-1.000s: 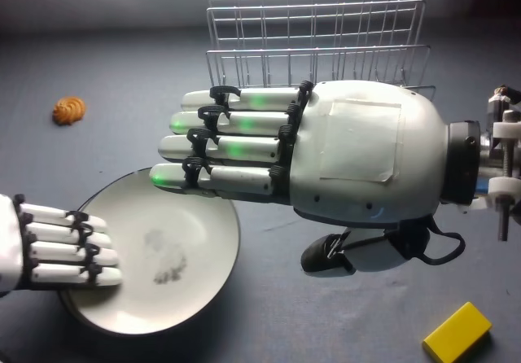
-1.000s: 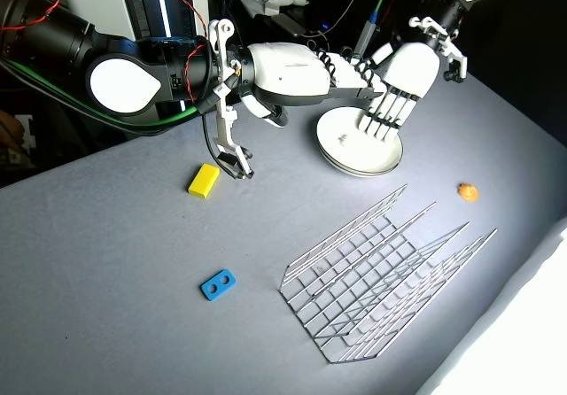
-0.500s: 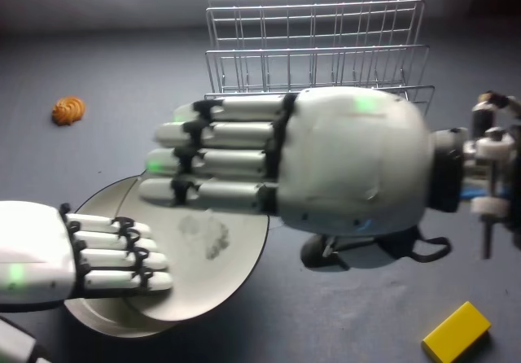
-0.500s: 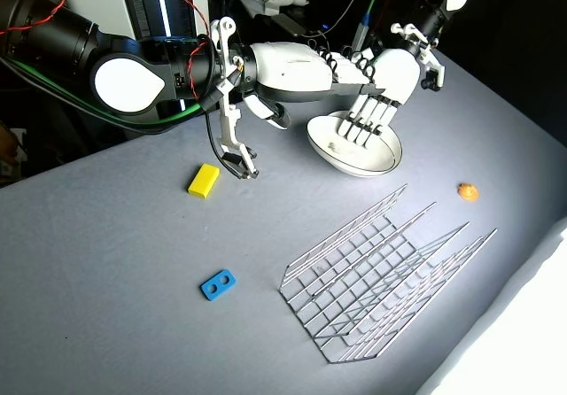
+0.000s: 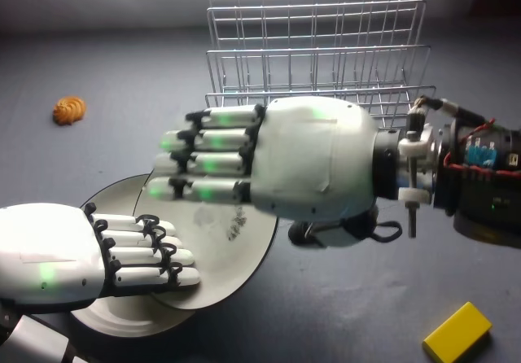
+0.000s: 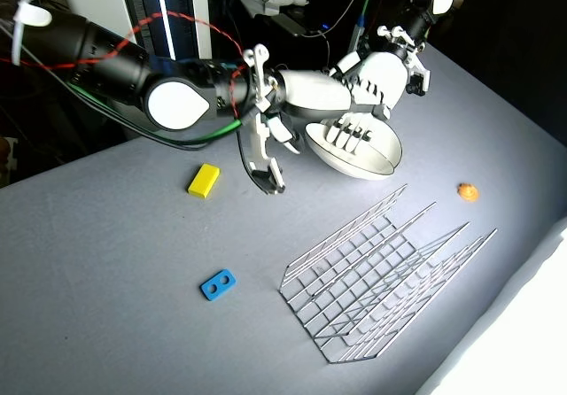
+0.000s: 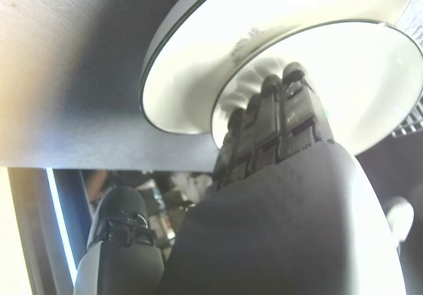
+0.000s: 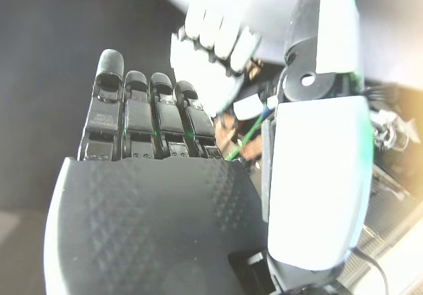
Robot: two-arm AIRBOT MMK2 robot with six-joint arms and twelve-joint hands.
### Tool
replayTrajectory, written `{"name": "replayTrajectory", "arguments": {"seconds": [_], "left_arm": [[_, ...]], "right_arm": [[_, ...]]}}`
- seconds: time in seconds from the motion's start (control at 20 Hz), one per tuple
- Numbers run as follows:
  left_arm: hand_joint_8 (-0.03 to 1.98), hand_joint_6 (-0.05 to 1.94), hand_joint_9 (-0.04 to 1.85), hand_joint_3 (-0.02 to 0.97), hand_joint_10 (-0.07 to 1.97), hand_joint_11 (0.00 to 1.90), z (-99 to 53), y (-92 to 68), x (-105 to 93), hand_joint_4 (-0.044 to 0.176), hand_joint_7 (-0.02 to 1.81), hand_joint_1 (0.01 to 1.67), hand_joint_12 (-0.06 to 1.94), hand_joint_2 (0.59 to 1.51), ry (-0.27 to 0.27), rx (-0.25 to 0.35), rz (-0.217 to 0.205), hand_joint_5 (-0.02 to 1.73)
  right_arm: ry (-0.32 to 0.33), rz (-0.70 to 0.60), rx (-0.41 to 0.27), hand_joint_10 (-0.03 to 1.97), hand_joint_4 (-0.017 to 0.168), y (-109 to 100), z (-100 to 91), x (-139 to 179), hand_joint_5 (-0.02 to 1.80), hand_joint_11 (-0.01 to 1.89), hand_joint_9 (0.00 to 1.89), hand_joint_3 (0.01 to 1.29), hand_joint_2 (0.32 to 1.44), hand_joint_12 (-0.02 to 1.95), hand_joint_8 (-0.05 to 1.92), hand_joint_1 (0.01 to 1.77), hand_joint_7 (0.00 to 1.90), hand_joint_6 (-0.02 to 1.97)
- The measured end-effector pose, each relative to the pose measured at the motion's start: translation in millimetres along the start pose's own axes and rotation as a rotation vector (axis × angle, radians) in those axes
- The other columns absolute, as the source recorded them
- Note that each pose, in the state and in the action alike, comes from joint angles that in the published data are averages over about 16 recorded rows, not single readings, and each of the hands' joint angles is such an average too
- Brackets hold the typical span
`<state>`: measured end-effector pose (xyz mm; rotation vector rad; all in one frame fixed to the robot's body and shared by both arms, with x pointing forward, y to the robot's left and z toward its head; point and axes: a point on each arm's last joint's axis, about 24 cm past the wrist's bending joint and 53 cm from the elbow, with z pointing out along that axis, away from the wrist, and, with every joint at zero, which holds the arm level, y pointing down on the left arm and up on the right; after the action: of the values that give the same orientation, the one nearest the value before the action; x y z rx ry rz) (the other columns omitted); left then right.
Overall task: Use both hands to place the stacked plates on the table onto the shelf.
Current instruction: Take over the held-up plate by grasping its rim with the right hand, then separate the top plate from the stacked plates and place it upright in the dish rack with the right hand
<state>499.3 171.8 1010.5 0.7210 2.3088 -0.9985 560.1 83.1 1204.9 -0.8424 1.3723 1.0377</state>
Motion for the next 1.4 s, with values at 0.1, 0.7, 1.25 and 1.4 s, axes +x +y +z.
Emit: {"name": "replayTrajectory", "arguments": {"seconds": [0.1,0.7,1.25,1.4], "left_arm": [[-0.02,-0.01,0.02,0.019,0.01,0.02,0.9,-1.0,-0.4,-0.002,-0.01,0.02,0.02,1.132,-0.002,0.0,-0.002,0.01],[-0.02,-0.01,0.01,0.019,0.01,0.02,0.7,-0.1,-0.9,-0.003,-0.01,0.02,0.02,1.139,-0.004,-0.003,-0.004,0.01],[-0.01,0.0,0.01,0.02,0.01,0.02,-10.5,7.3,-13.5,-0.001,0.0,0.02,0.02,1.147,-0.024,-0.018,0.022,0.01],[0.0,0.01,0.02,0.02,0.01,0.01,-18.6,12.4,-22.0,-0.001,0.01,0.02,0.02,1.15,-0.038,-0.031,0.038,0.01]], "right_arm": [[0.013,-0.008,0.013,0.03,-0.003,-6,5.1,6,0.14,0.02,0.13,0.01,0.91,0.65,0.02,1.05,0.16,0.02],[0.005,-0.056,0.024,0.2,-0.005,-24,27.8,23,0.76,0.36,0.79,0.02,0.98,1.34,0.11,1.07,0.82,0.14],[-0.041,-0.064,-0.015,0.46,-0.004,-12,37.9,28,0.88,0.61,1.0,0.02,0.96,1.4,0.53,1.11,0.94,0.38],[-0.047,-0.058,-0.024,0.55,-0.001,-8,39.5,29,0.88,0.61,0.99,0.02,0.96,1.41,0.66,1.11,0.95,0.42]]}}
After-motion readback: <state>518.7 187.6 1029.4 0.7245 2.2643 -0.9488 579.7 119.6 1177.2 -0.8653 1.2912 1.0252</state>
